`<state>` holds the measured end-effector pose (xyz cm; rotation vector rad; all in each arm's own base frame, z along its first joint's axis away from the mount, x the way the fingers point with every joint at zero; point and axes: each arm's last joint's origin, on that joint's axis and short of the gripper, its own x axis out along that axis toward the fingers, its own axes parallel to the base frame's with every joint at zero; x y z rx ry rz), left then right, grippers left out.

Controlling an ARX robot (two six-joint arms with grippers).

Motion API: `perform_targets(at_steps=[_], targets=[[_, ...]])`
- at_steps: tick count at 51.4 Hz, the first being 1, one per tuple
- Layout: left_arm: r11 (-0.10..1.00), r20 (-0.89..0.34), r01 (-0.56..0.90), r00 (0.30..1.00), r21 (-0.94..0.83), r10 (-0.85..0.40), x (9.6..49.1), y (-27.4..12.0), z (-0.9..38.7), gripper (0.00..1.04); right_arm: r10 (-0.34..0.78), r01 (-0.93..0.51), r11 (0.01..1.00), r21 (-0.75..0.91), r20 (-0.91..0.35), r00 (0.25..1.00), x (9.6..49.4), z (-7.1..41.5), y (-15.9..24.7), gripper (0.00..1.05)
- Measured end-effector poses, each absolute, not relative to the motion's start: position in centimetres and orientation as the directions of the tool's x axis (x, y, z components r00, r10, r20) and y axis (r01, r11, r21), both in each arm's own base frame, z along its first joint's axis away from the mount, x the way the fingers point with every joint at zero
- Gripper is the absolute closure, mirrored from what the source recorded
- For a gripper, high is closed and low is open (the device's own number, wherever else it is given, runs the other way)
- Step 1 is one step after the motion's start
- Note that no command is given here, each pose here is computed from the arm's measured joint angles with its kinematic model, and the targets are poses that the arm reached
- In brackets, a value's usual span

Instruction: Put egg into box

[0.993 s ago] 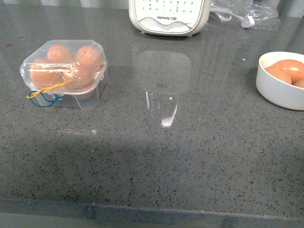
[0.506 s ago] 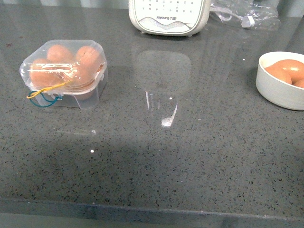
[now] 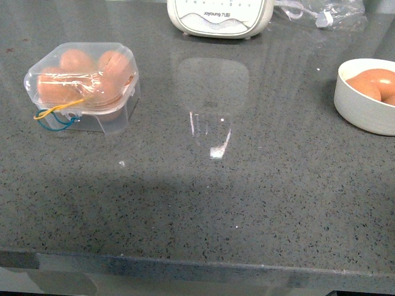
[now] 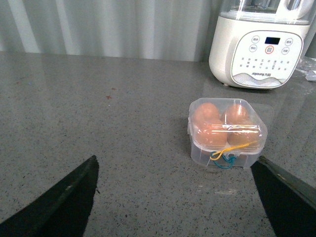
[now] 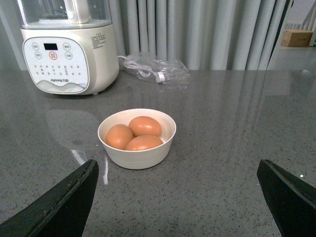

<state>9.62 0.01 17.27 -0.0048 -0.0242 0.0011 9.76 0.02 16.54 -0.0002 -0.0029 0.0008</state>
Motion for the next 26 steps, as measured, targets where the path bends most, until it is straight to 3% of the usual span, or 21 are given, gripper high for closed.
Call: perform_targets(at_steps=[26], targets=[[1.0, 0.024, -0.001, 1.0, -0.004, 0.001, 9.62, 0.01, 17.27, 0.07, 0.001, -0.001, 1.0, 0.0, 0.003, 1.0, 9.76, 16.54, 0.02, 0.07]])
